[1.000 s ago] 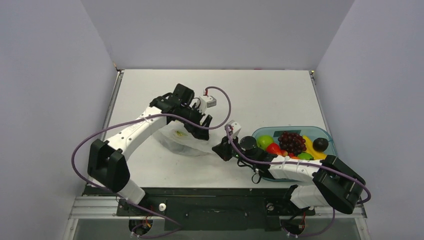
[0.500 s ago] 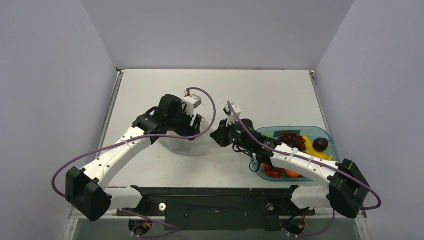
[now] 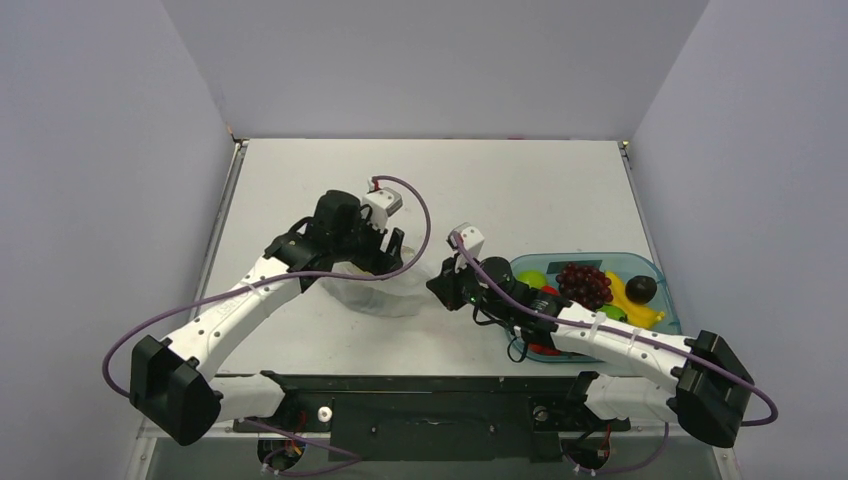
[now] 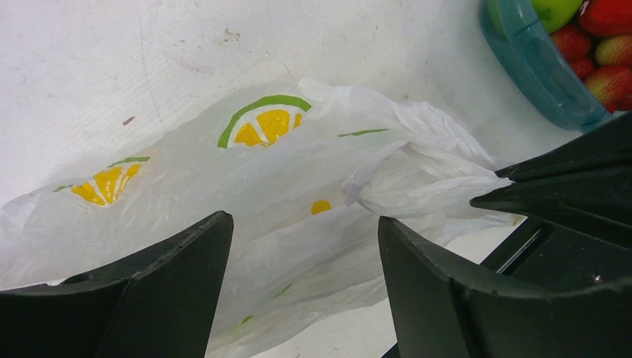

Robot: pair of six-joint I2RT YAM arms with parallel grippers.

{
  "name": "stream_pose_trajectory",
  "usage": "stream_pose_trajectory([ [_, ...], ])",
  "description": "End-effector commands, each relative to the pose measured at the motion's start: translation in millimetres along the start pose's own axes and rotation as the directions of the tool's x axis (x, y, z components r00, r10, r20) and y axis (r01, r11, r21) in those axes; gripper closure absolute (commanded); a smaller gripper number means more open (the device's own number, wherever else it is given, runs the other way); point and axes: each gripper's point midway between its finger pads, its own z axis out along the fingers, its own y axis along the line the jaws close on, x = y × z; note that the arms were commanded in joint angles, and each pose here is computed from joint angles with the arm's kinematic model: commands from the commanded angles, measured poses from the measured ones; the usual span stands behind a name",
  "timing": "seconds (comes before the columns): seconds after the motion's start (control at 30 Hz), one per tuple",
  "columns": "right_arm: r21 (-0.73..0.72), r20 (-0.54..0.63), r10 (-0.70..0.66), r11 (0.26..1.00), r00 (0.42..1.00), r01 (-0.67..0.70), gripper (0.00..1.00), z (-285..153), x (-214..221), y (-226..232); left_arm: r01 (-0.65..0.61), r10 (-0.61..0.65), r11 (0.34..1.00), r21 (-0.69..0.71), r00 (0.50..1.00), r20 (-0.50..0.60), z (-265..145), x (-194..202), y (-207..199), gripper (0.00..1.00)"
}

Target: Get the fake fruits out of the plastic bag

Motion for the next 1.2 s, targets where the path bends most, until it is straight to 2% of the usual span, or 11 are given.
stream_pose_trajectory([
  [0.0, -0.016, 0.135, -0.002, 1.0, 0.991, 0.004, 1.0, -12.4, -47.9, 10.4, 0.026, -0.026, 1.0, 0.001, 0.989, 0.142, -26.1, -55.7, -4.5, 0.3],
  [0.13, -0.053, 0.136, 0.005, 0.999, 0.991, 0.002, 1.0, -13.8, -51.2, 18.3, -0.011, 0.002, 0.997, 0.077, 0.993, 0.118, -36.0, -59.4, -19.8, 0.3],
  [0.27, -0.087, 0.132, 0.005, 0.996, 0.991, 0.007, 1.0, -13.2, -56.5, 26.4, -0.111, 0.106, 0.987, 0.119, 0.993, 0.047, -33.3, -48.9, -22.7, 0.3],
  [0.43, -0.094, 0.13, 0.002, 0.996, 0.991, 0.01, 1.0, -14.3, -59.3, 26.0, -0.143, 0.177, 0.96, 0.242, 0.976, -0.125, -17.8, -10.2, -32.7, 0.32],
  [0.63, -0.09, 0.143, 0.01, 0.996, 0.99, 0.003, 1.0, -13.2, -64.0, 23.5, -0.186, 0.222, 0.965, 0.182, 0.953, -0.204, 3.4, 12.4, -28.5, 0.35],
  [0.7, -0.084, 0.14, 0.012, 0.997, 0.99, -0.001, 1.0, -11.2, -63.0, 21.9, -0.178, 0.193, 0.98, 0.09, 0.96, -0.203, 7.9, 9.9, -14.8, 0.42],
  [0.77, -0.068, 0.137, 0.02, 0.998, 0.99, -0.011, 1.0, -10.3, -59.4, 18.4, -0.161, 0.156, 0.987, -0.02, 0.976, -0.153, 6.7, 0.4, -0.1, 0.55],
  [0.87, -0.033, 0.148, 0.043, 0.999, 0.988, -0.039, 1.0, -11.7, -56.7, 11.3, -0.097, 0.1, 0.987, -0.128, 0.995, 0.016, -9.5, -25.2, 9.2, 0.79],
  [0.97, -0.018, 0.169, 0.069, 0.998, 0.983, -0.067, 1.0, -15.6, -55.2, 7.9, -0.025, 0.055, 0.976, -0.215, 0.989, 0.136, -30.2, -44.9, 20.9, 0.89],
  [1.0, -0.017, 0.172, 0.071, 0.997, 0.982, -0.069, 1.0, -16.1, -55.2, 8.0, 0.007, 0.035, 0.971, -0.239, 0.985, 0.172, -39.2, -51.2, 24.1, 0.97],
  [1.17, 0.083, 0.18, 0.073, 0.993, 0.981, -0.089, 1.0, -20.3, -65.3, -6.7, 0.147, -0.043, 0.933, -0.329, 0.952, 0.304, -64.8, -75.7, 42.5, 1.0],
])
